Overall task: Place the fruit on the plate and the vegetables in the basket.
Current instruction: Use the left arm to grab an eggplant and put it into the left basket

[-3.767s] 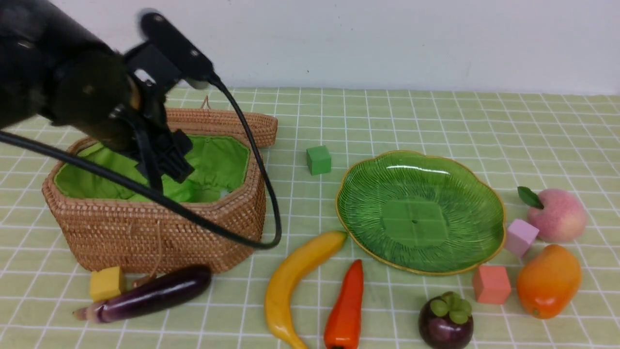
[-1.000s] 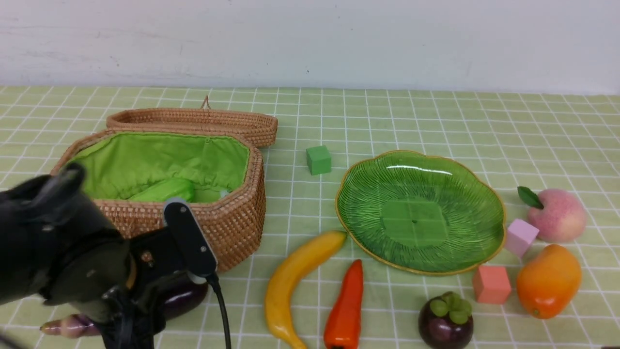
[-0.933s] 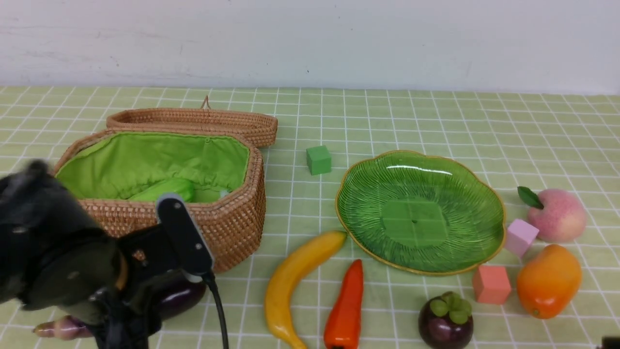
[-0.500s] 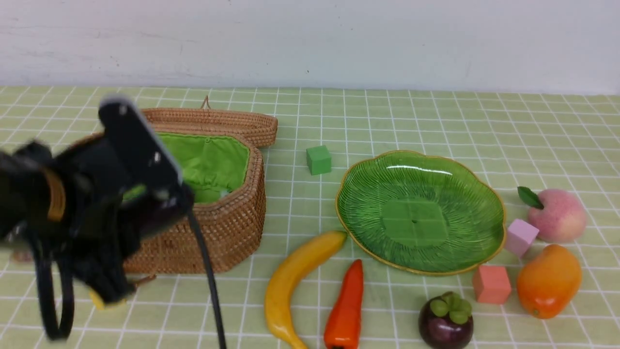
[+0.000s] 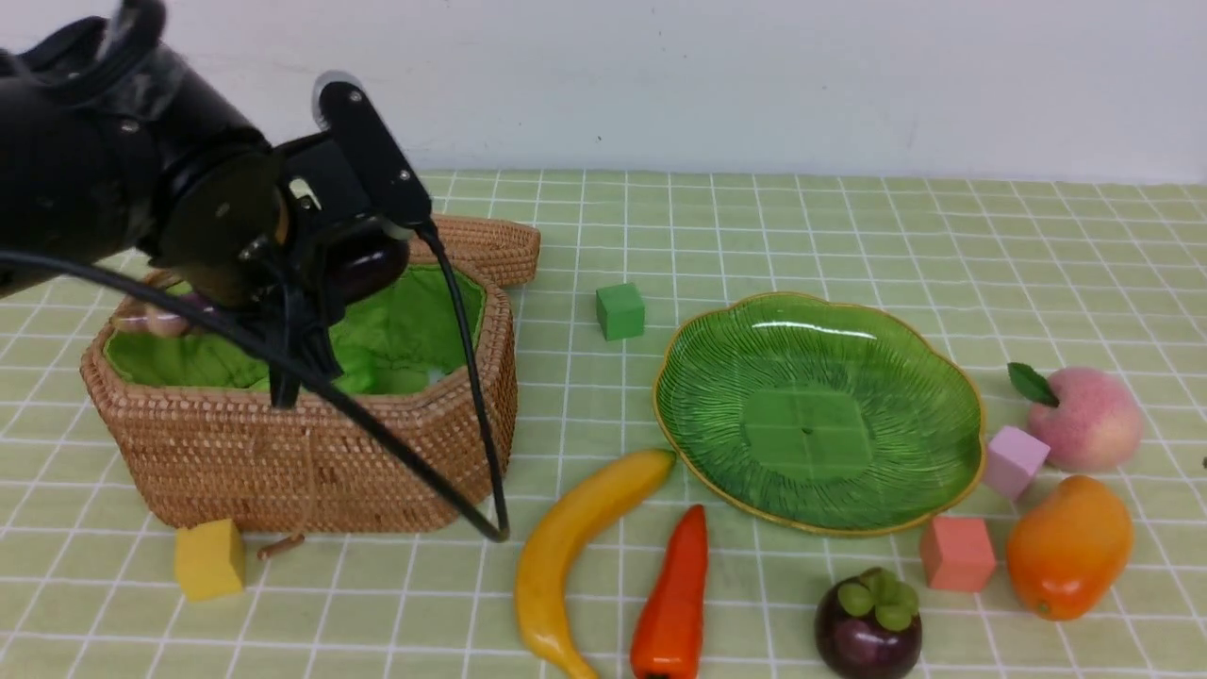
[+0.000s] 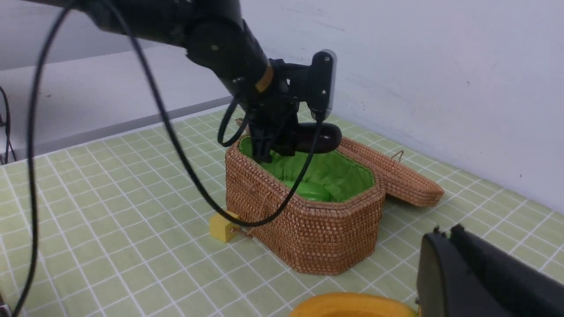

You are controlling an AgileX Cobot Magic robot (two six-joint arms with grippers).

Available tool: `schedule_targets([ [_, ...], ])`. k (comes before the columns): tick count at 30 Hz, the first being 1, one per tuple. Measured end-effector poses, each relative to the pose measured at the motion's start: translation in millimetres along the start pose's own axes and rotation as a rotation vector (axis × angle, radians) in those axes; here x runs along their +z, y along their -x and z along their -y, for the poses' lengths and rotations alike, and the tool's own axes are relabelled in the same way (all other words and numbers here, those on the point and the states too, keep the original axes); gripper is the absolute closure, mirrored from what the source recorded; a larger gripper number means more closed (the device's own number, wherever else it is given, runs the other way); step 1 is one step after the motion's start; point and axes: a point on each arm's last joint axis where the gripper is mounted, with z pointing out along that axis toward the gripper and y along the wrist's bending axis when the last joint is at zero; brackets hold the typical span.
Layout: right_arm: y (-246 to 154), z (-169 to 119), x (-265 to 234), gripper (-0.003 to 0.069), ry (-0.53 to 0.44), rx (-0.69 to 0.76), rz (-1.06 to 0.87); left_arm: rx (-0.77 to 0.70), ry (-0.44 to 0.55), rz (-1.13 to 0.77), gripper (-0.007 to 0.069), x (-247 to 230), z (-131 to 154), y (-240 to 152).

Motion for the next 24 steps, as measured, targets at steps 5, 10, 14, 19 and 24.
schedule_targets([
  [5,-0.1,-0.1,0.0,0.0635,0.001,-0.002,-0.001,0.044,0.004,0.028,0.0247,5.0,0.7,3.7],
  [10,-0.2,-0.3,0.0,0.0635,0.004,-0.002,-0.002,0.068,0.035,0.052,0.0247,6.1,-2.0,6.7],
  [14,-0.2,-0.3,0.0,0.0635,0.003,-0.002,-0.003,0.037,0.041,0.054,0.0166,6.1,-2.6,6.8],
  [19,-0.3,-0.3,0.0,0.0637,0.003,-0.003,-0.003,-0.019,0.060,0.050,-0.0031,6.1,-4.5,6.3],
  [24,-0.4,-0.4,0.0,0.0639,0.004,-0.003,-0.004,-0.101,0.059,0.032,-0.0022,-1.3,-5.8,3.2],
])
